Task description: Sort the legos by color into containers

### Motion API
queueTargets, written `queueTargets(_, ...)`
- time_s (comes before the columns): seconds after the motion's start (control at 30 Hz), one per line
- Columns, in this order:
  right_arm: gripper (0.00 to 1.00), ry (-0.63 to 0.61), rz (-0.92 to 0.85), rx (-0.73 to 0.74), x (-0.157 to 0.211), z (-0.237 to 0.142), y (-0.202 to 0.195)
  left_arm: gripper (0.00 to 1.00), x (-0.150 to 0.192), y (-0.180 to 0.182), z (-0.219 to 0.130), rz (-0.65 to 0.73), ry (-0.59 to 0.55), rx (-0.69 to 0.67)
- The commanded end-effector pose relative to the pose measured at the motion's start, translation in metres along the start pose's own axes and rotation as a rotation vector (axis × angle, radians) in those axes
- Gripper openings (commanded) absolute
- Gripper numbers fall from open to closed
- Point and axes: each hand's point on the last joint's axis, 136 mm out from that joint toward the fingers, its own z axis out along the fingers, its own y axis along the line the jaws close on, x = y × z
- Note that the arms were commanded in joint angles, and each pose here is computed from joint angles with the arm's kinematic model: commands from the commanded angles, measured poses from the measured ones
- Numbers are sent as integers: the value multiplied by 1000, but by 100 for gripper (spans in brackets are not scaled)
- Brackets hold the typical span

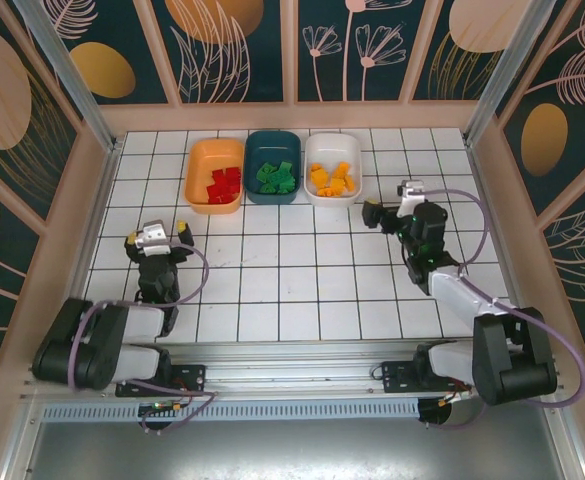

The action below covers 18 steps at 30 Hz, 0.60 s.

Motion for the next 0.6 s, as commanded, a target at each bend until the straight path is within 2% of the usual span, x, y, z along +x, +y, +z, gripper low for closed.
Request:
queueTargets(0.0, 99, -112, -76, -7, -10, -12, -9, 99, -30, 2, 7, -18, -139, -6)
queueTargets(0.07, 99, -140, -81, 45, -2, -20, -25, 99, -23, 0, 13, -26, -83, 38)
queueTargets(0.17, 99, -198, -73, 95, 5, -30, -40, 99, -19, 5, 22, -52, -98, 28)
queueTargets(0.23, 99, -212, -88, 119, 11, -33, -46, 99, -11, 0, 32, -40, -21, 47)
queueTargets(0.43, 99, -259, -56, 182, 41, -37, -67, 99, -9, 1, 37, -47, -11, 52)
queueTargets(0.47, 99, -296, -60, 186, 37, -37, -68, 99, -8, 2, 37, -46, -6, 50)
queueTargets(0.57, 99, -181, -50, 211, 46, -15, -75, 99, -8, 1, 37, -45, -6, 51)
